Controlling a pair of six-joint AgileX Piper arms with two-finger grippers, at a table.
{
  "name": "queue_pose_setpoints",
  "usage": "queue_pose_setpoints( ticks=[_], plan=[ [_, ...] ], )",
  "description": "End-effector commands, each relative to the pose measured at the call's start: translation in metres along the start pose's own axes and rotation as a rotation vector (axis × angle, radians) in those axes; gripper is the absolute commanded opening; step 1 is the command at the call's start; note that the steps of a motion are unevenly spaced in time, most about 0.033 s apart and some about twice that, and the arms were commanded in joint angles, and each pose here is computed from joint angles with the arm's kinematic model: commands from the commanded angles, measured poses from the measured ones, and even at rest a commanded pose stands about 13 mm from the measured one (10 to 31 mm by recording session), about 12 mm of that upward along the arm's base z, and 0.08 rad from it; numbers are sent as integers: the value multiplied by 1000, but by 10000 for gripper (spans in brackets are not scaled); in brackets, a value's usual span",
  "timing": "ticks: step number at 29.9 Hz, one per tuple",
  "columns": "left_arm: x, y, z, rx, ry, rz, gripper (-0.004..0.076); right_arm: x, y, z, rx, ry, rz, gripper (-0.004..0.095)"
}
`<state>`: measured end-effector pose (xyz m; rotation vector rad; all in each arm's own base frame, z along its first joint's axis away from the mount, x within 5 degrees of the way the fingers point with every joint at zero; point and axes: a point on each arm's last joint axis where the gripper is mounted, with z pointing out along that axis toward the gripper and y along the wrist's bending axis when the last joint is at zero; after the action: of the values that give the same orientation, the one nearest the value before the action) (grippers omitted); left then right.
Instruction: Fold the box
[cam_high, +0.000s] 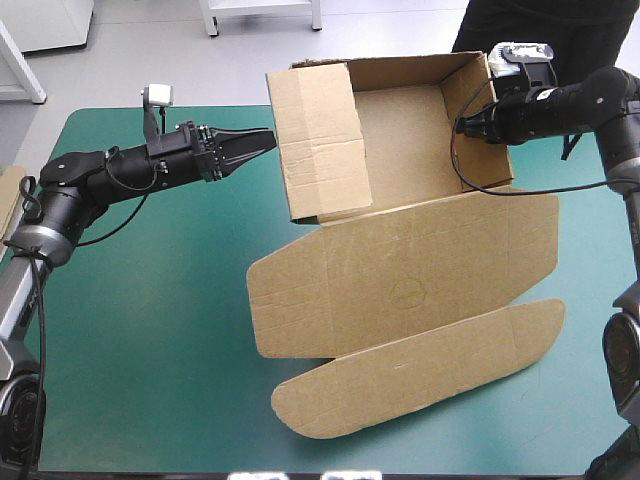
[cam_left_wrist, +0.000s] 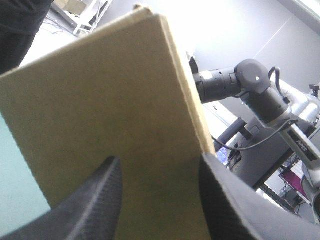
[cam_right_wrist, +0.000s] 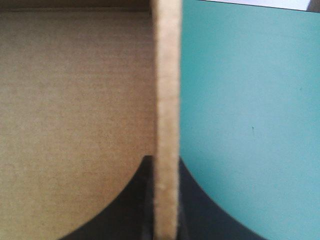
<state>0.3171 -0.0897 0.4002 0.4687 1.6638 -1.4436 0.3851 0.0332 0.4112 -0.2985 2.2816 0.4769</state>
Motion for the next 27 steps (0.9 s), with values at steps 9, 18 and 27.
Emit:
queue_pose_setpoints(
  ticks=[9, 18, 27],
  plan=[
    [-20, -29, 8, -102, 21, -3, 349, -15, 14, -25, -21, -127, 26, -15],
    [-23, -47, 44, -290, 53, 79, 349, -13, 14, -13, 6, -100, 62, -11],
    [-17, -46, 63, -405, 159, 92, 349, -13, 32, 7, 6, -84, 73, -11]
  ],
)
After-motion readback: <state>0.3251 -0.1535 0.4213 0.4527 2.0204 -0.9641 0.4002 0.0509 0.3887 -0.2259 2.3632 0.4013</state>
